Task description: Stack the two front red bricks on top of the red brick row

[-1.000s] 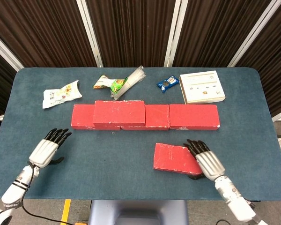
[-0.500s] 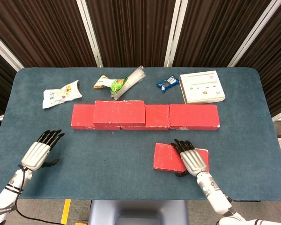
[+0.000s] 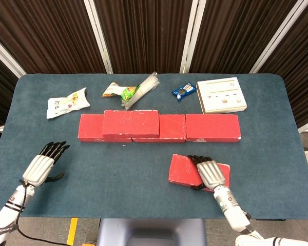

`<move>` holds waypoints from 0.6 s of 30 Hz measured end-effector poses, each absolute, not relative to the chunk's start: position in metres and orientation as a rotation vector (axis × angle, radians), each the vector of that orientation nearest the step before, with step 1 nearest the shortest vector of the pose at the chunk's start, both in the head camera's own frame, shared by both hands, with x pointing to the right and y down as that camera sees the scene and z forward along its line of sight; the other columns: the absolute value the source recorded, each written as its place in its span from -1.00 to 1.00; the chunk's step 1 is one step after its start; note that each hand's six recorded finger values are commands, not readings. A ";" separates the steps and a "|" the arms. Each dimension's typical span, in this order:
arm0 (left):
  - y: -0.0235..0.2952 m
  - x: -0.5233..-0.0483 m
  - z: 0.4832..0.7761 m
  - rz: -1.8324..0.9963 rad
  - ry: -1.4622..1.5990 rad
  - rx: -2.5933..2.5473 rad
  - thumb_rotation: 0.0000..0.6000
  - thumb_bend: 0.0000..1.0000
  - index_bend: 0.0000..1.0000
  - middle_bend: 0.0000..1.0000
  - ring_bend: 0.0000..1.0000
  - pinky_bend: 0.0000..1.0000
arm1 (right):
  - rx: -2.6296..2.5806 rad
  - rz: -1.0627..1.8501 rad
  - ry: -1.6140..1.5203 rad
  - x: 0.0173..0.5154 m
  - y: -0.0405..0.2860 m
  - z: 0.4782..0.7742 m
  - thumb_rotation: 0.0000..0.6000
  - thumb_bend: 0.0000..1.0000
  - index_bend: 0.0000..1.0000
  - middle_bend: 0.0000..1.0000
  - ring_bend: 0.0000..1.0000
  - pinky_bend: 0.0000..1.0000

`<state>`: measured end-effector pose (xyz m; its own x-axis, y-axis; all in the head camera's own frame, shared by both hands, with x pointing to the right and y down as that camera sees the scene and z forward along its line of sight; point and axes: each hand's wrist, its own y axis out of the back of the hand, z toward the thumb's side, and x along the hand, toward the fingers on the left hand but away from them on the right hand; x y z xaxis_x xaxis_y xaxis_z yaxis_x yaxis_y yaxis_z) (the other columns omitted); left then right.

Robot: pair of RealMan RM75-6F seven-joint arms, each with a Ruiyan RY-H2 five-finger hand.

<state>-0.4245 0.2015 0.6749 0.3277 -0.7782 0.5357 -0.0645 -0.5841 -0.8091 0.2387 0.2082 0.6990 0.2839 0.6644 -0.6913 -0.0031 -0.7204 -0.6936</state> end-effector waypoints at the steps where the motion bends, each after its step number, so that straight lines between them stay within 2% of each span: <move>1: 0.202 -0.425 0.674 -1.303 0.742 -1.895 1.00 -0.47 -1.00 -1.00 -1.00 -0.92 | -1.968 1.465 -0.601 0.239 0.206 0.696 1.00 -0.66 0.37 0.01 -0.19 0.20; 6: 0.204 -0.426 0.673 -1.312 0.738 -1.882 1.00 -0.47 -1.00 -1.00 -1.00 -0.92 | -1.925 1.397 -0.665 0.241 0.184 0.679 1.00 -0.65 0.38 0.01 -0.18 0.21; 13: 0.205 -0.431 0.670 -1.341 0.745 -1.835 1.00 -0.46 -1.00 -1.00 -1.00 -0.92 | -1.822 1.245 -0.751 0.244 0.120 0.647 1.00 -0.65 0.37 0.02 -0.17 0.21; 18: 0.203 -0.435 0.671 -1.370 0.743 -1.794 1.00 -0.45 -1.00 -1.00 -1.00 -0.92 | -1.785 1.190 -0.698 0.242 0.081 0.641 1.00 -0.65 0.36 0.03 -0.17 0.21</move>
<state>-0.4350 0.2031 0.6710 0.2594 -0.8055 0.5328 -0.0072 -0.5533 -0.8329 0.2415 0.0814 0.6412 0.3898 0.8080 -0.4419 -0.0089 -0.4765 -0.8791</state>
